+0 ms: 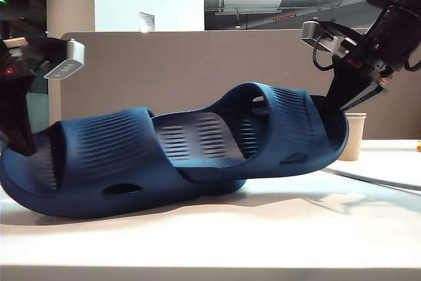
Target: Interlock the pair of blue slippers on the table with their fronts facing up.
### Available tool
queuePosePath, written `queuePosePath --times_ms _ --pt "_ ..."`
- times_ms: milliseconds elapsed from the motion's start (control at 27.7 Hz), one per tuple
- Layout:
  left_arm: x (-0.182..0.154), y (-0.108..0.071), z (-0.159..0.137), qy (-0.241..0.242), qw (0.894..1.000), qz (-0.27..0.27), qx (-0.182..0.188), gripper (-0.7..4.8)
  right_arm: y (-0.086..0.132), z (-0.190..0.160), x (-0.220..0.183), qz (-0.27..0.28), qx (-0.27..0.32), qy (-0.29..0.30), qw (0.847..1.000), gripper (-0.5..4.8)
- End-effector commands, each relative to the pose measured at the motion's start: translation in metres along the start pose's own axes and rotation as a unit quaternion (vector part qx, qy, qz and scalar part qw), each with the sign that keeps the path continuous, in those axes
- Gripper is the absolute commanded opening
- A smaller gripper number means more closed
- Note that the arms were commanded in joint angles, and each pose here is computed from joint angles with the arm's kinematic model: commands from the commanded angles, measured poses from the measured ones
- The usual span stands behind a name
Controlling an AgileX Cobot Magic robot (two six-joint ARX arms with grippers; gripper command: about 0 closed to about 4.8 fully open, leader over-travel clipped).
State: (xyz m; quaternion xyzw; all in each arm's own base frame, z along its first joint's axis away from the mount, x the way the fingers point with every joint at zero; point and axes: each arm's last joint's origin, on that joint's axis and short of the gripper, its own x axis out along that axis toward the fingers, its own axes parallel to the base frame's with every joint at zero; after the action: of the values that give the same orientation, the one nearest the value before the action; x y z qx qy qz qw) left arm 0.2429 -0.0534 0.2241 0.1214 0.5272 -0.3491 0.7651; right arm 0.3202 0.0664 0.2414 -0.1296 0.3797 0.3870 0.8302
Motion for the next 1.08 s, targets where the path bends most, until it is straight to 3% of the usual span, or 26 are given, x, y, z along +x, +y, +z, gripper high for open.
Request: queuePosePath --times_ms 36,289,687,1084 --pt "0.003 -0.001 0.003 -0.013 1.0 -0.013 0.018 -0.05 -0.004 0.009 0.0 -0.046 -0.028 -0.023 0.998 -0.01" --pt "0.003 0.0 0.009 -0.037 0.999 -0.002 0.038 -0.05 -0.004 0.015 0.002 -0.053 -0.044 -0.045 0.997 -0.01" --pt "0.003 -0.001 0.016 -0.066 0.996 -0.004 0.055 -0.05 0.003 0.01 0.037 -0.009 -0.036 0.001 0.999 -0.01" --pt "0.002 0.001 0.021 -0.095 0.993 0.001 0.068 -0.05 0.013 0.016 0.049 0.012 -0.039 -0.002 0.999 -0.01"
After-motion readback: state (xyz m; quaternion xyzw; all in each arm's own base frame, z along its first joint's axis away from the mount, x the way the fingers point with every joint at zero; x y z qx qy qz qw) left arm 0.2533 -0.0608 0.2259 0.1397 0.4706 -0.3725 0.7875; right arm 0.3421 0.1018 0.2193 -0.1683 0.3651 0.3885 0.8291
